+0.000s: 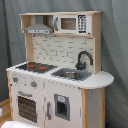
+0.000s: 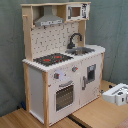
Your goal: Play with the kitchen
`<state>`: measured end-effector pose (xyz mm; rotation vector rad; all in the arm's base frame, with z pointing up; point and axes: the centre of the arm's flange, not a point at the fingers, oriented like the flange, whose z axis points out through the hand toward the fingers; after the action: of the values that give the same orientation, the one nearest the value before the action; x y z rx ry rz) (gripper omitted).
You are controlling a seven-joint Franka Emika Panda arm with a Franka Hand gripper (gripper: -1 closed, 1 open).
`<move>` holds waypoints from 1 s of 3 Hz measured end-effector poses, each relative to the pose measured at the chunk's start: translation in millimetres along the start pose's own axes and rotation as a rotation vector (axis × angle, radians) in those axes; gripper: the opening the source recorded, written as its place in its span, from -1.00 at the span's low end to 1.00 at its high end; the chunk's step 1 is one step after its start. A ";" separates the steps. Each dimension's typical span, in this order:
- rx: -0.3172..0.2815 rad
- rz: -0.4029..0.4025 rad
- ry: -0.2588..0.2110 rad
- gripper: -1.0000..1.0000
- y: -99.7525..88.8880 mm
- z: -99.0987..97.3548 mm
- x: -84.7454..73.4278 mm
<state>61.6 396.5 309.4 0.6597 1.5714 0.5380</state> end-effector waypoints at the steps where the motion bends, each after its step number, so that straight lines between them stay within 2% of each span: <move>1: 0.024 0.050 -0.031 1.00 10.8 24.7 1.5; 3: 0.021 0.060 -0.023 1.00 37.8 56.4 20.1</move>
<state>120.4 435.5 314.7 0.7287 1.5410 0.5576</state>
